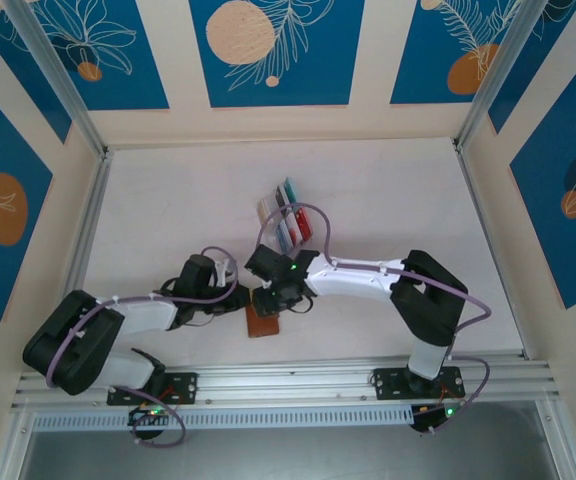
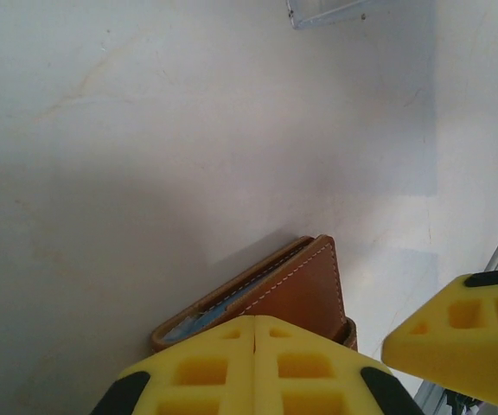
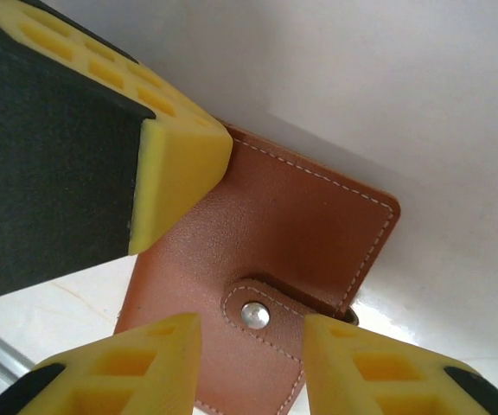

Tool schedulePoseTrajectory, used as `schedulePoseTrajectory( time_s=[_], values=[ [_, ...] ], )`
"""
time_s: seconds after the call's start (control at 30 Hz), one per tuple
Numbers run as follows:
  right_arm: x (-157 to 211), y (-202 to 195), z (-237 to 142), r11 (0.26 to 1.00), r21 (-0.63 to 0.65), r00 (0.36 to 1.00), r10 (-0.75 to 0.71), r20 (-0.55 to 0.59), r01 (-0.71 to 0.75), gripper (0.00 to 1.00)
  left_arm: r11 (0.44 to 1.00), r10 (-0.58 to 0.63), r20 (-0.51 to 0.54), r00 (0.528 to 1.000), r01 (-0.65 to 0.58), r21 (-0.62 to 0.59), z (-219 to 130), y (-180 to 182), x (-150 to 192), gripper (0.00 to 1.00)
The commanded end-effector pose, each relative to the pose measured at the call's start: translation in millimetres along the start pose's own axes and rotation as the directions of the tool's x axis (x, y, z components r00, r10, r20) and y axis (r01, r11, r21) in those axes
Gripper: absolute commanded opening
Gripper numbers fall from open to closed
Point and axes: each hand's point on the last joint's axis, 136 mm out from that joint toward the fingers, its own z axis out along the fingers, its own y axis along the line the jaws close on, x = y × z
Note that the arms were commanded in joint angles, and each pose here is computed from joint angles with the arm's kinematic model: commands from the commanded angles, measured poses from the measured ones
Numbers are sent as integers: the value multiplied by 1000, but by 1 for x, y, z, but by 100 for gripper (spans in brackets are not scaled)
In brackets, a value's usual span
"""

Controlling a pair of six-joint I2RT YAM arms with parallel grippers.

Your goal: Put the credit cards into the card holder

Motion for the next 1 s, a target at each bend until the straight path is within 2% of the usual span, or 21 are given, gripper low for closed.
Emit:
schedulePoseTrajectory(
  time_s=[0.0,0.17,0.43,0.57,0.7,0.83,0.97],
  values=[
    [5,-3,4,999,53,999,-8,-33,10,40,998,-23,-40,999,21,-63,4,23,20,0],
    [15,-7,20,994,105,997,0,-73,8,45,997,-26,-46,999,23,-74,7,28,24,0],
    [32,-25,36,959,282,996,21,-92,6,44,996,-43,-52,998,38,-78,11,33,29,0],
    [37,-32,40,944,331,994,45,-103,-9,26,994,-53,-45,998,48,-95,10,39,32,0],
    [29,-39,24,945,323,996,66,-60,-43,0,991,-59,-41,997,54,-126,9,46,35,0],
    [16,-44,-1,968,228,994,109,-3,-106,0,986,-28,-57,998,18,-163,9,49,40,0],
    [11,-59,-13,974,99,979,204,9,-204,0,988,37,-74,997,-48,-144,14,31,42,0]
  ],
)
